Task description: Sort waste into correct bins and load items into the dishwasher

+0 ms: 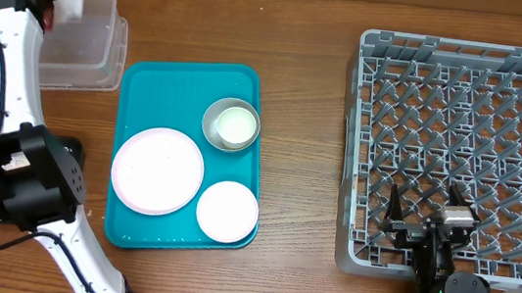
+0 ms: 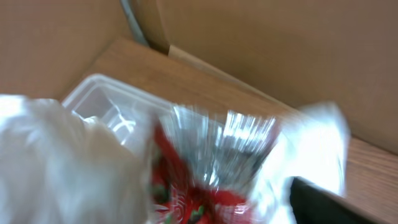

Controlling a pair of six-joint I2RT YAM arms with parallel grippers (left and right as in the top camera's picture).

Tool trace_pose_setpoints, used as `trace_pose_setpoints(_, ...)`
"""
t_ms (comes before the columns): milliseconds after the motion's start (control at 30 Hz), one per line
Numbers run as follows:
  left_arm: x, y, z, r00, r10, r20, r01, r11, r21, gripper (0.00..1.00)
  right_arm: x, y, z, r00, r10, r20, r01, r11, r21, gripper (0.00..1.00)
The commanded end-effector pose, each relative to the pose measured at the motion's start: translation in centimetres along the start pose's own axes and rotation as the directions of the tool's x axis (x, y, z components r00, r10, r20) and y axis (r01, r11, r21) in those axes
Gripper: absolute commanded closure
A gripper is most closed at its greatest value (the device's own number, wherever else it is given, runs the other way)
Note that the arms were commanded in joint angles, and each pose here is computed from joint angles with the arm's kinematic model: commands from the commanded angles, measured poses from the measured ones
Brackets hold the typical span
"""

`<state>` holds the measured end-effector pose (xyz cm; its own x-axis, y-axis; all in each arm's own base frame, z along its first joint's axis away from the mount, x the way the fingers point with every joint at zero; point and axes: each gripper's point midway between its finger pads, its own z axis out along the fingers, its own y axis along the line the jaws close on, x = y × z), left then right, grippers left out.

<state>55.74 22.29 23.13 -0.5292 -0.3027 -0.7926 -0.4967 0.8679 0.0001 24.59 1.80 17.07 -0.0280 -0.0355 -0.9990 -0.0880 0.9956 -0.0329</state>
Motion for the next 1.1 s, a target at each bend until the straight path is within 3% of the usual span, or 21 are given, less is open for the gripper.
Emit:
trace_pose_setpoints(0,-0.1,0.3,0.2,0.999,-0.037,0.0,0.037,0.999,0.023,0.0,0.1,0.1,0.0,1.0,0.007,0.008,-0.007,1.0,-0.001,0.0)
trace_pose_setpoints(333,-3.8,1.1,-4.9,0.978,-0.19,0.088,0.187,0.981,0.044,0.0,0.1,0.0,0.0,1.0,0.007,0.008,-0.007,1.0,-0.001,0.0)
trace_pose_setpoints(533,-7.0,0.3,-12.7,0.949,-0.275,0.152,0.253,0.956,0.146,0.0,0.1,0.1,0.0,1.0,0.007,0.008,-0.007,1.0,-0.001,0.0)
trace_pose_setpoints(667,-5.4,-2.9,-18.4,0.967,-0.253,0.029,0.228,0.91,0.345,0.0,0.1,0.1,0.0,1.0,0.007,0.008,-0.007,1.0,-0.001,0.0)
trace_pose_setpoints(833,0.2,-8.1,-23.3,0.955,-0.155,-0.252,0.274,0.782,0.56,0.01,0.1,0.0,0.0,1.0,0.007,0.008,-0.007,1.0,-0.001,0.0)
trace_pose_setpoints(867,1.8,-9.3,-24.1,0.943,-0.111,-0.313,0.286,0.754,0.592,0.04,0.1,0.0,0.0,1.0,0.007,0.008,-0.007,1.0,-0.001,0.0)
trace_pose_setpoints(967,6.1,-11.7,-25.0,0.902,0.018,-0.432,0.279,0.739,0.613,0.34,0.1,0.0,0.0,1.0,0.007,0.008,-0.007,1.0,-0.001,0.0)
trace_pose_setpoints(1067,9.8,-14.1,-25.8,0.858,0.164,-0.487,0.227,0.728,0.646,0.45,0.1,0.0,0.0,1.0,0.007,0.008,-0.007,1.0,-0.001,0.0)
